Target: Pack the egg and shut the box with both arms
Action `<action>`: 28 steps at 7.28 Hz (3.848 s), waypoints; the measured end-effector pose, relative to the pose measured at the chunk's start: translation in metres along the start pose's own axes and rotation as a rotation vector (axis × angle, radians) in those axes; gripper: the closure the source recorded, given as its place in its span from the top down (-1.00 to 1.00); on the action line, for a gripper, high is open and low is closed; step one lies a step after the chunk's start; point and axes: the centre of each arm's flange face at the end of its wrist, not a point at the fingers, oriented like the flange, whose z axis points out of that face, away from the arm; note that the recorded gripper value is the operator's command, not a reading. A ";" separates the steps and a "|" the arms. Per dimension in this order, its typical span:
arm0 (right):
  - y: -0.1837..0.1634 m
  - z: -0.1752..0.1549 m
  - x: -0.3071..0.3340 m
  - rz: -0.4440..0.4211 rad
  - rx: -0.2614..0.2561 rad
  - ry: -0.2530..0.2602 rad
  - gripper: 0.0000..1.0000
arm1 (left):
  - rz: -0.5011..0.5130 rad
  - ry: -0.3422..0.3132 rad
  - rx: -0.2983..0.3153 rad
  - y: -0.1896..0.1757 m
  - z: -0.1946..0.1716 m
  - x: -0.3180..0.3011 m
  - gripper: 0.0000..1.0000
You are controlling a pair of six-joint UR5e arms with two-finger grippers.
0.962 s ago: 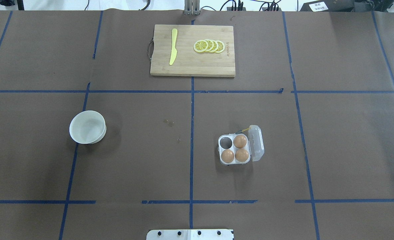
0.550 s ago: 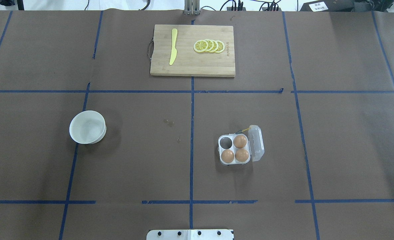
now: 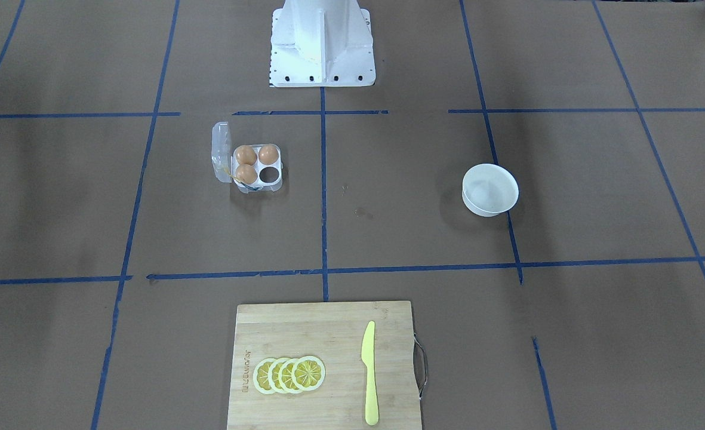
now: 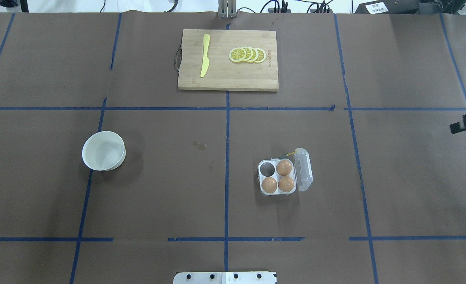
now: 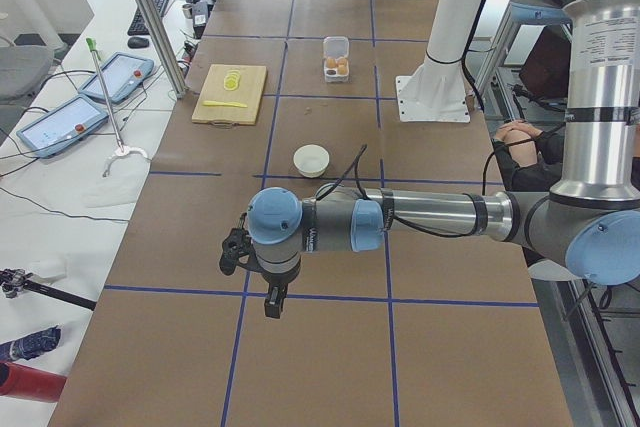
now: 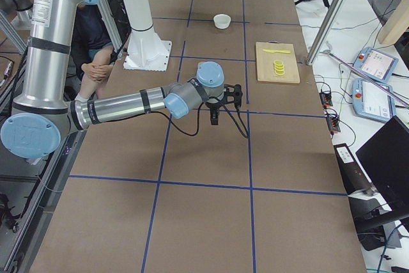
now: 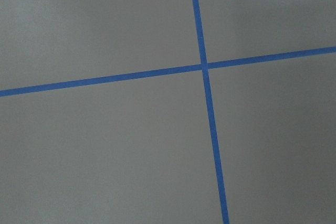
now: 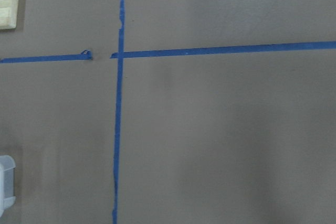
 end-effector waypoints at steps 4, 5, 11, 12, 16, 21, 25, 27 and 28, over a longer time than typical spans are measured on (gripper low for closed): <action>0.032 0.133 -0.179 0.014 0.029 -0.027 1.00 | 0.021 -0.004 0.020 -0.002 -0.002 0.002 1.00; 0.045 0.155 -0.214 0.022 0.040 -0.039 1.00 | 0.023 -0.005 0.021 -0.003 -0.003 0.003 1.00; 0.069 0.199 -0.290 0.048 0.081 -0.080 1.00 | 0.021 -0.001 0.020 -0.002 -0.002 0.002 1.00; 0.069 0.198 -0.289 0.050 0.078 -0.076 1.00 | 0.021 -0.002 0.020 -0.002 -0.002 0.002 1.00; 0.026 0.152 -0.231 0.066 0.038 0.112 1.00 | 0.023 0.000 0.020 -0.003 -0.002 0.002 1.00; -0.017 0.000 0.109 -0.235 -0.057 0.315 1.00 | 0.027 -0.005 0.019 -0.003 -0.002 0.002 1.00; -0.015 -0.072 0.201 -0.224 -0.167 0.349 1.00 | 0.023 -0.006 0.016 -0.002 0.000 0.000 1.00; 0.004 -0.074 0.222 -0.178 -0.187 0.349 1.00 | 0.021 -0.010 0.011 -0.002 0.001 -0.001 1.00; 0.012 -0.076 0.230 -0.159 -0.188 0.351 1.00 | 0.019 -0.032 0.003 -0.001 0.002 -0.004 1.00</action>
